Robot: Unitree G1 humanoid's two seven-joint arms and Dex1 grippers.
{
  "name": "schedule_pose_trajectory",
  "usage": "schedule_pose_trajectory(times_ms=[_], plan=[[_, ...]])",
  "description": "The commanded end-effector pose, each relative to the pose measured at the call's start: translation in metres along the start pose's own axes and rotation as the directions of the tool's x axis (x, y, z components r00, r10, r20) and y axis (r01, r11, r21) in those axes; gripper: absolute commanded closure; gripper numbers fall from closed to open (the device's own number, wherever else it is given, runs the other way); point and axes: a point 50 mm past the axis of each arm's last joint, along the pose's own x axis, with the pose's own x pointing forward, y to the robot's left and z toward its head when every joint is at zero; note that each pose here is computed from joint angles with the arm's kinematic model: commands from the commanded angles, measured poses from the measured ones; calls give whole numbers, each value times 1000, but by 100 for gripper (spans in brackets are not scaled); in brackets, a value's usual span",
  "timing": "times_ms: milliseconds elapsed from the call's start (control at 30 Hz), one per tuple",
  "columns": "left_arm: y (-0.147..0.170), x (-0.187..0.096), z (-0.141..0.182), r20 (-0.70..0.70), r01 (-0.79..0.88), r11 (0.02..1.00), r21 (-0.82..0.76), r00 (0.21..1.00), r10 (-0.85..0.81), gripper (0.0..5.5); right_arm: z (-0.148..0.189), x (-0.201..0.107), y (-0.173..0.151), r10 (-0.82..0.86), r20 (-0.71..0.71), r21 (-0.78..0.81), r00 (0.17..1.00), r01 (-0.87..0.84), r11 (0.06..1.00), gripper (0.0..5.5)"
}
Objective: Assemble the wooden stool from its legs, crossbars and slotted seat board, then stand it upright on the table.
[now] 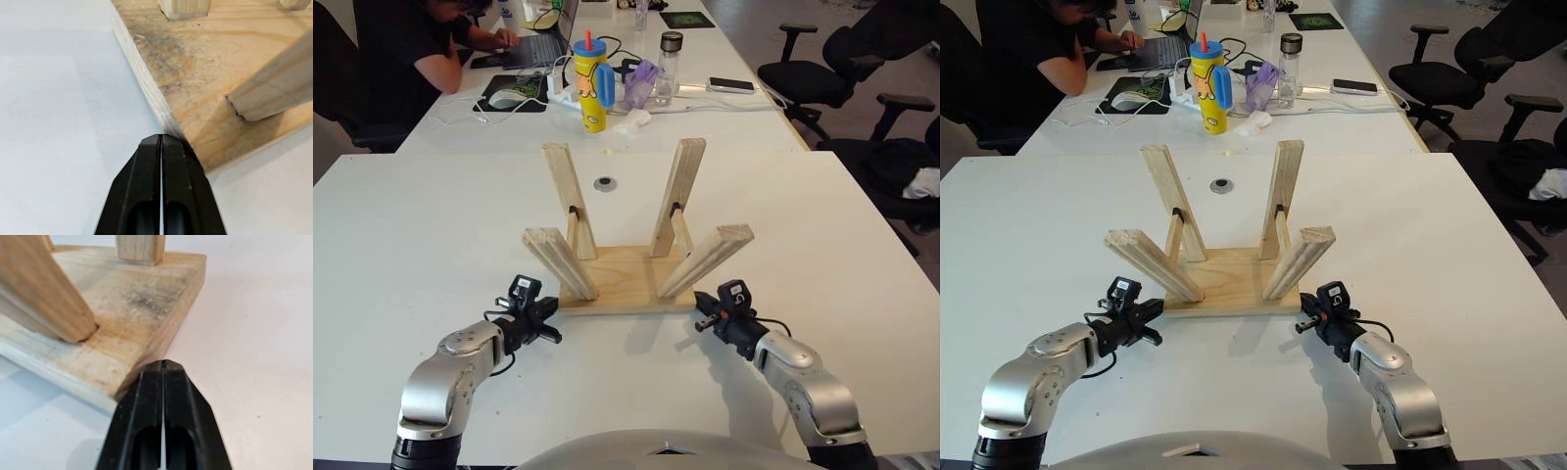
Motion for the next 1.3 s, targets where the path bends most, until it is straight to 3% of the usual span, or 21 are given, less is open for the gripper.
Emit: schedule_pose_trajectory(times_ms=[33,133,433,500,600,667,733,767,833,900,1000,1300], plan=[[-69,-24,70,205,639,750,172,721,-662,549,68,-7,59,527,200,-52,826,-528,848,550],[-66,-34,72,166,671,718,185,699,-696,549,75,-15,57,558,186,-62,809,-557,828,550],[-40,-54,77,48,653,723,224,734,-677,549,92,-31,58,638,169,-65,752,-637,768,550],[-26,-53,77,17,585,764,271,791,-611,549,91,-28,50,586,136,-94,799,-579,810,550],[12,-43,63,-91,348,810,472,933,-348,549,83,-22,30,436,81,-131,896,-424,896,550],[35,-42,47,-192,281,762,584,959,-207,549,71,-20,15,326,21,-193,945,-316,929,550],[46,-48,28,-318,335,715,613,934,-165,549,54,-21,-1,213,-54,-293,975,-220,930,550],[51,-50,24,-332,340,705,622,930,-157,550,47,-21,-13,134,-53,-373,990,-144,916,530],[60,-54,18,-355,347,683,643,925,-137,524,33,-26,-28,123,-107,-456,987,-159,875,510],[66,-56,20,-346,345,668,659,928,-138,489,21,-33,-46,174,-191,-427,966,-241,871,473],[78,-57,26,-324,336,644,688,935,-142,438,21,-38,-68,243,-201,-421,949,-308,853,421],[82,-37,53,-249,405,603,687,911,-328,302,57,-11,-64,472,-143,-461,870,-481,746,278]])
